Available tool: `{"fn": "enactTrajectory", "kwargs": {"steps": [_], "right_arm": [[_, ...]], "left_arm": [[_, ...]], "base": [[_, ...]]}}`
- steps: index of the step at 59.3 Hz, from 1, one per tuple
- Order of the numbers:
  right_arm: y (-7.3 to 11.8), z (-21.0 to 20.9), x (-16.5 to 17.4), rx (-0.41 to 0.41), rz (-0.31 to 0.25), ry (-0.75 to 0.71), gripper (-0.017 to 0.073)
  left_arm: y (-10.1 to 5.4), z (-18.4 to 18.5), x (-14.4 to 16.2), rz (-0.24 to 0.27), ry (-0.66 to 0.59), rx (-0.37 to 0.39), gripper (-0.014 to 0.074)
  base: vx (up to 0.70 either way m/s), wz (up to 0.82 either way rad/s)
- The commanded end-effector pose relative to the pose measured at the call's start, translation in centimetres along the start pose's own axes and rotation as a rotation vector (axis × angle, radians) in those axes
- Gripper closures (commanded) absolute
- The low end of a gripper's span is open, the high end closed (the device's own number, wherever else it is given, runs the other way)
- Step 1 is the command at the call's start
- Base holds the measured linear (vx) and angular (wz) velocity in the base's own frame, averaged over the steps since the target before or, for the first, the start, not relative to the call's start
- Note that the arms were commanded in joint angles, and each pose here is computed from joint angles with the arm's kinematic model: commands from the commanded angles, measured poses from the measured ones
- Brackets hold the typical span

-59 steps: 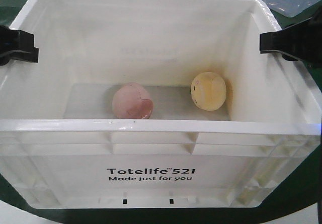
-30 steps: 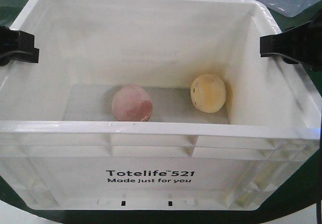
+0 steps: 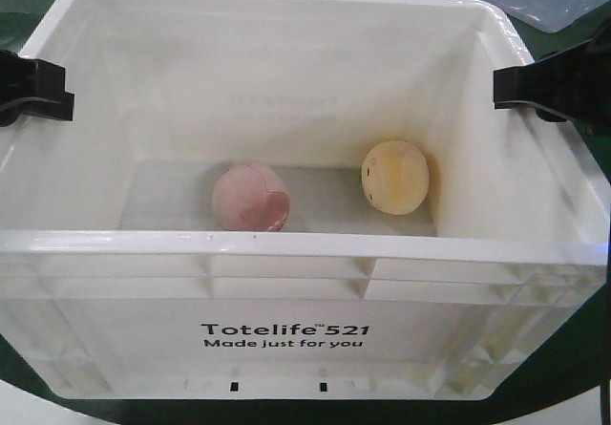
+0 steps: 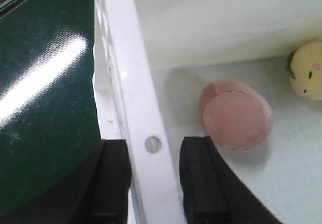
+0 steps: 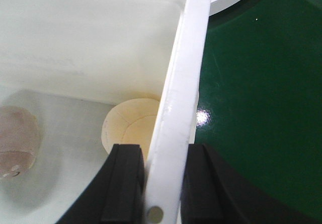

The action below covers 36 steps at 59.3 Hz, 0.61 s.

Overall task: Place moving items into box and shelve
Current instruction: 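Hold the crate with both grippers while the base turns away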

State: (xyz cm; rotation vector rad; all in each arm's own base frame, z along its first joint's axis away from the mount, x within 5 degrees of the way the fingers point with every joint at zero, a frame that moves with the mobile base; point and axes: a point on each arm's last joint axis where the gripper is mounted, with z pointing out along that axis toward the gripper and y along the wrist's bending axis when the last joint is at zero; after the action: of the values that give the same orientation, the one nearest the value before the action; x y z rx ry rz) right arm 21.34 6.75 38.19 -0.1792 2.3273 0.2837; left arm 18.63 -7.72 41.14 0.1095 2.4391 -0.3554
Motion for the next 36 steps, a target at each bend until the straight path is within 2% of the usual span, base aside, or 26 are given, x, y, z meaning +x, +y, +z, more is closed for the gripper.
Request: {"fn": "enactTrajectory", "kwargs": {"steps": [1, 36], "right_arm": [[-0.01, -2.13, -2.11, 0.014, -0.049, -0.198, 0.0565], [-0.01, -2.12, -2.10, 0.014, -0.049, -0.197, 0.0565]], "left_arm": [[-0.74, -2.37, -1.48, 0.018, -0.181, 0.069, 0.0600], [-0.74, -2.37, -1.48, 0.018, -0.181, 0.069, 0.0600]], "base": [[0.00, 0.00], [-0.01, 0.01]]}}
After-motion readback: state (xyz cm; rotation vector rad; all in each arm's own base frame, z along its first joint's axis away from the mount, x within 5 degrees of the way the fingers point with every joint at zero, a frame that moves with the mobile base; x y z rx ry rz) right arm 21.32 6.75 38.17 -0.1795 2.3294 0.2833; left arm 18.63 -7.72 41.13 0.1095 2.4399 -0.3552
